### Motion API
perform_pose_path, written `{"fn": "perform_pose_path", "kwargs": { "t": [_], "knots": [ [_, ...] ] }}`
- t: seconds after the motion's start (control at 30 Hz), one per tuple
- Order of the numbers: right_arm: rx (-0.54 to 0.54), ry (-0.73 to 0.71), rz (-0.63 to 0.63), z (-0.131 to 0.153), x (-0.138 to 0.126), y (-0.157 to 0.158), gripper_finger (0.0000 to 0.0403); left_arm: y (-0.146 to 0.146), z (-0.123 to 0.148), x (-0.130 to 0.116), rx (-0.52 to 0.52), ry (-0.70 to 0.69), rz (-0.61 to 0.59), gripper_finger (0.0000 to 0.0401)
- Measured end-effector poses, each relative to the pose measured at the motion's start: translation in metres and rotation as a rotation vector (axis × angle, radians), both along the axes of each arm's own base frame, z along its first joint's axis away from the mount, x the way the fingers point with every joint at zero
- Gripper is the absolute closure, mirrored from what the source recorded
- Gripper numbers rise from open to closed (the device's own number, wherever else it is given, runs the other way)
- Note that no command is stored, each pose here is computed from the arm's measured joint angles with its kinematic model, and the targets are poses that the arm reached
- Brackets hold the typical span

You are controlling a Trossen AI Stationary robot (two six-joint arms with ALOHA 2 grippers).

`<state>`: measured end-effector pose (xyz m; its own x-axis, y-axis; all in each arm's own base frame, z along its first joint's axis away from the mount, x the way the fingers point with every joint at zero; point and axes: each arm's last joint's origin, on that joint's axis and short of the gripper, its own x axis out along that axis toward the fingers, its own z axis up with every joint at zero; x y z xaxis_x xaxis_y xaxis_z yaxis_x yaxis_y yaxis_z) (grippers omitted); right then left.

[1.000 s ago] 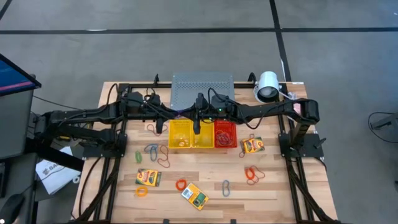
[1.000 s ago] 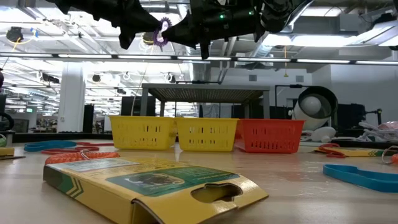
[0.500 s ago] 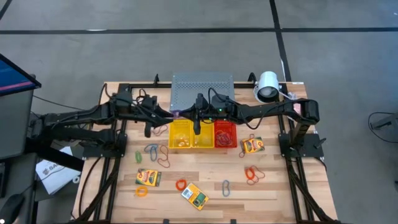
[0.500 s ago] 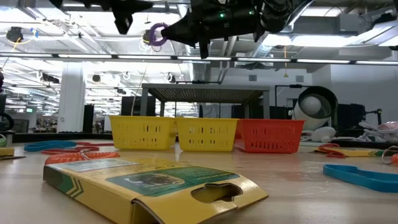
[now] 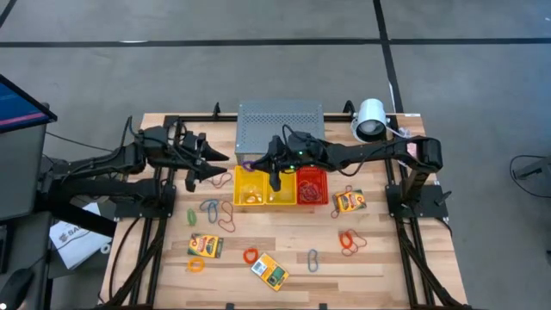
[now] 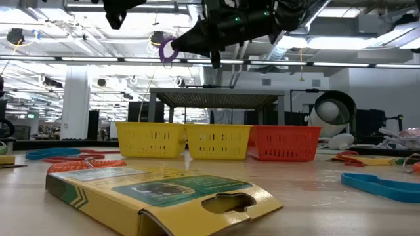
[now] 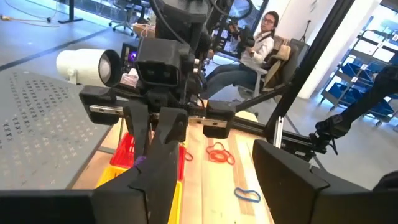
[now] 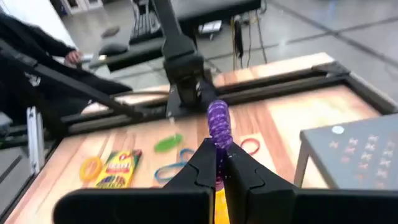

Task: Pick & Place Office Desk Supplies
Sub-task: Put the violet spring keychain into the left yellow bin

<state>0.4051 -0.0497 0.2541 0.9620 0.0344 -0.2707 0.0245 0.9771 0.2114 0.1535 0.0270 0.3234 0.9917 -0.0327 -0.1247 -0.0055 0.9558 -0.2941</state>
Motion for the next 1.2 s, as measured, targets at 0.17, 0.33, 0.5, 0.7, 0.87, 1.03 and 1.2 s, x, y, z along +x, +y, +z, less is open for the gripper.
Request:
{"fn": "perform_pose_path", "kwargs": {
  "t": [0.17,0.33,0.5,0.7,0.87,1.03,1.2],
  "knots": [
    [-0.022,0.129,0.069,-0.003,0.014,0.001,0.0403,0.0,0.0,0.0,0.0,0.004,0.0,0.02],
    [-0.057,0.33,0.117,-0.02,0.035,0.001,0.0403,-0.001,-0.002,0.0,-0.006,0.015,-0.027,0.0203],
    [-0.066,0.48,0.176,-0.038,0.057,-0.001,0.0403,-0.002,-0.002,0.0,-0.009,0.014,-0.054,0.0203],
    [-0.076,0.648,0.231,-0.058,0.077,0.001,0.0403,-0.002,-0.002,0.0,-0.01,0.018,-0.06,0.0204],
    [-0.089,0.677,0.243,-0.059,0.088,0.005,0.0402,-0.003,-0.002,0.0,-0.011,0.021,-0.062,0.0205],
    [-0.116,0.646,0.261,-0.041,0.088,0.01,0.0402,-0.003,-0.004,0.0,-0.015,0.041,-0.061,0.0207],
    [-0.133,0.661,0.289,-0.039,0.086,0.017,0.0374,-0.003,-0.005,0.0,-0.016,0.044,-0.061,0.0207]
  ]
}}
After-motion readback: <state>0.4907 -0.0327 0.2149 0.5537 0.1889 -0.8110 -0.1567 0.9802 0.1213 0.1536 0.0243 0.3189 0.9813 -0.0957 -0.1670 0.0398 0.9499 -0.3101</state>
